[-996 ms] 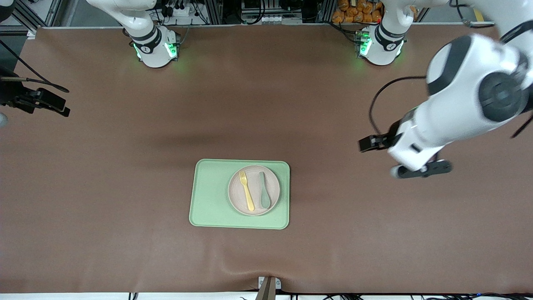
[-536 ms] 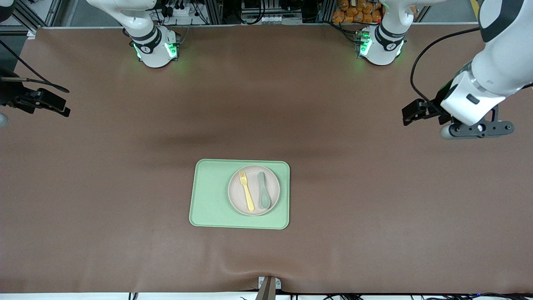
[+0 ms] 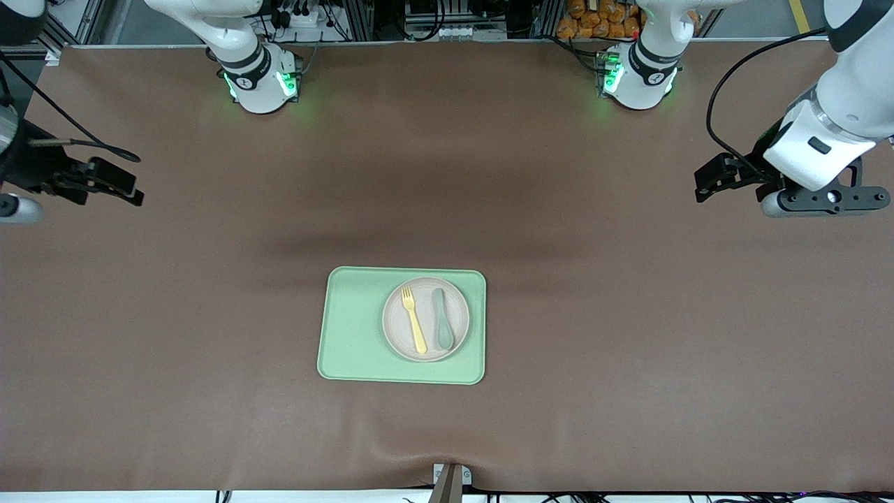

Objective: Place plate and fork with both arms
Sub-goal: 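Reach the right gripper over the plate toward the yellow fork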

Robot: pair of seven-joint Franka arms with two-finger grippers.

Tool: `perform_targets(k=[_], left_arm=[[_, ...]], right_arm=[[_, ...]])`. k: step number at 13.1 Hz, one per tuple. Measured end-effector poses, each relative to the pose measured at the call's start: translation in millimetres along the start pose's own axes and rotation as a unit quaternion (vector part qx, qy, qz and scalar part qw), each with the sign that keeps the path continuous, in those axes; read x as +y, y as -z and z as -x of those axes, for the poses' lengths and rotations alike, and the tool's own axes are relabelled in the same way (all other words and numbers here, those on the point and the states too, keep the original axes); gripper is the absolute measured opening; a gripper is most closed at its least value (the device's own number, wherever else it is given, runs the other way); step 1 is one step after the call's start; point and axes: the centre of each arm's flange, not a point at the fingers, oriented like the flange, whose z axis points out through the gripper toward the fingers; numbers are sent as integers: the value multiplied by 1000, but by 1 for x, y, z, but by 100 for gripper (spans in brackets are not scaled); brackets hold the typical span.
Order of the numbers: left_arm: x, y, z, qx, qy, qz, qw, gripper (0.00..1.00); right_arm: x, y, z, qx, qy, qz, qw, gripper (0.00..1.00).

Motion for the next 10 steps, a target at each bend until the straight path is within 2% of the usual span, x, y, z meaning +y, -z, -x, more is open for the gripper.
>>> perform_targets(k=[5, 8, 10], left_arm=[[-10, 3, -1, 2, -34, -6, 999, 100], [-15, 4, -2, 4, -39, -7, 999, 100], [-24, 6, -3, 5, -35, -7, 999, 100]], right_arm=[[-70, -68, -43, 26, 50, -8, 998, 100], [-97, -126, -64, 13, 67, -10, 998, 100], [-133, -158, -70, 15, 78, -13, 997, 100]])
